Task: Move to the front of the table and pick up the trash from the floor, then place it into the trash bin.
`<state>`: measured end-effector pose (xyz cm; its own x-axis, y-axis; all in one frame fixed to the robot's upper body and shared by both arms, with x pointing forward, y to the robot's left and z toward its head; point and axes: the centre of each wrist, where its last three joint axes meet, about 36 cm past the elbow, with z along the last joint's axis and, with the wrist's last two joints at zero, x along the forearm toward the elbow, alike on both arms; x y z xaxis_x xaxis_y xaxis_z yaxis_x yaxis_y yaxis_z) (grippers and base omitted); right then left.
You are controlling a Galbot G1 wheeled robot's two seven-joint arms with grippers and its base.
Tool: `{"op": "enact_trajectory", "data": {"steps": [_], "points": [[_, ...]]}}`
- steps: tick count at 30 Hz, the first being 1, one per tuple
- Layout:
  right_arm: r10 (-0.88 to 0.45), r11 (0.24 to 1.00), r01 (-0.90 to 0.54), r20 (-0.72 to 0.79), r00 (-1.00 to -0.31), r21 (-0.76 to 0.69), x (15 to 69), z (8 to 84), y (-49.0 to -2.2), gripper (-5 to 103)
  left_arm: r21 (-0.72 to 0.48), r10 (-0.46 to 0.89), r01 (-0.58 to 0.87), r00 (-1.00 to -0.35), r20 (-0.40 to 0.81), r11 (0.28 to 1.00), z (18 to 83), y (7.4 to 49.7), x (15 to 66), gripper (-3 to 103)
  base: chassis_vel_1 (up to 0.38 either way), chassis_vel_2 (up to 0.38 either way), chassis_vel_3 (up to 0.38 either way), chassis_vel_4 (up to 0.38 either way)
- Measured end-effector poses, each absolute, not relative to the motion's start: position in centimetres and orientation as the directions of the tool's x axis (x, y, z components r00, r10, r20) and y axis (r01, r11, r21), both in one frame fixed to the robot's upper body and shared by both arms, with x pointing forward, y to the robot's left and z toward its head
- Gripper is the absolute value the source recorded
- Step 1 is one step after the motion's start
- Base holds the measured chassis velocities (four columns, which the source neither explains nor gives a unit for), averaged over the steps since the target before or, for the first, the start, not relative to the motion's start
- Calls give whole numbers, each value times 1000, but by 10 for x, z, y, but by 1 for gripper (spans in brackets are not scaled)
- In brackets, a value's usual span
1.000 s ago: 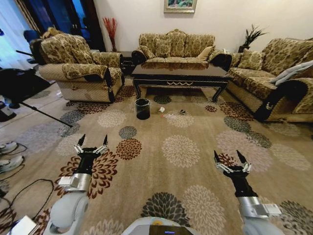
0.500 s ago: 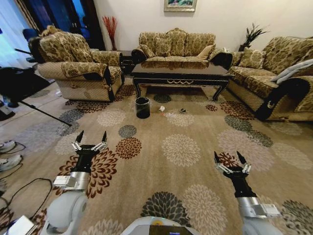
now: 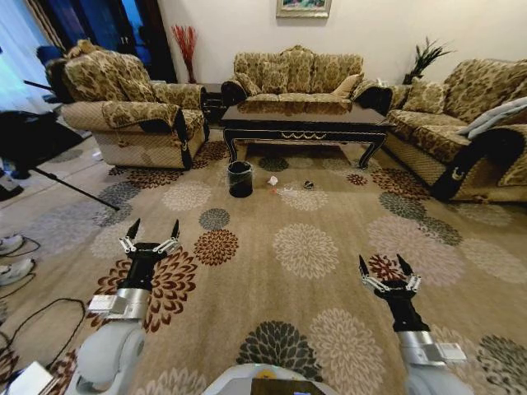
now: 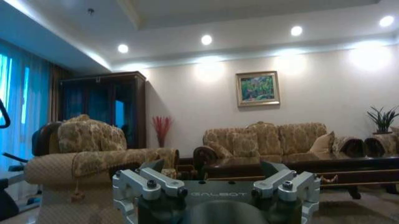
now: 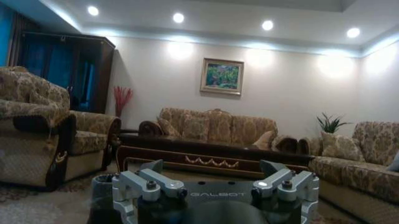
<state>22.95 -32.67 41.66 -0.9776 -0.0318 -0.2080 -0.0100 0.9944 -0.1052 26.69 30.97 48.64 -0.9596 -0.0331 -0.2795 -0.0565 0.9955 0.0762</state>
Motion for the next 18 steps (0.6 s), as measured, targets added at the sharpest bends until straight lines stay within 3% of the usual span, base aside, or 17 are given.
{"op": "enact_trajectory", "data": {"steps": [18], "points": [[-23, 994, 0, -213, -977, -107, 229, 415, -326, 100, 71, -40, -62, -961, -275, 996, 485, 309, 266, 100, 0, 0, 0, 0]]}}
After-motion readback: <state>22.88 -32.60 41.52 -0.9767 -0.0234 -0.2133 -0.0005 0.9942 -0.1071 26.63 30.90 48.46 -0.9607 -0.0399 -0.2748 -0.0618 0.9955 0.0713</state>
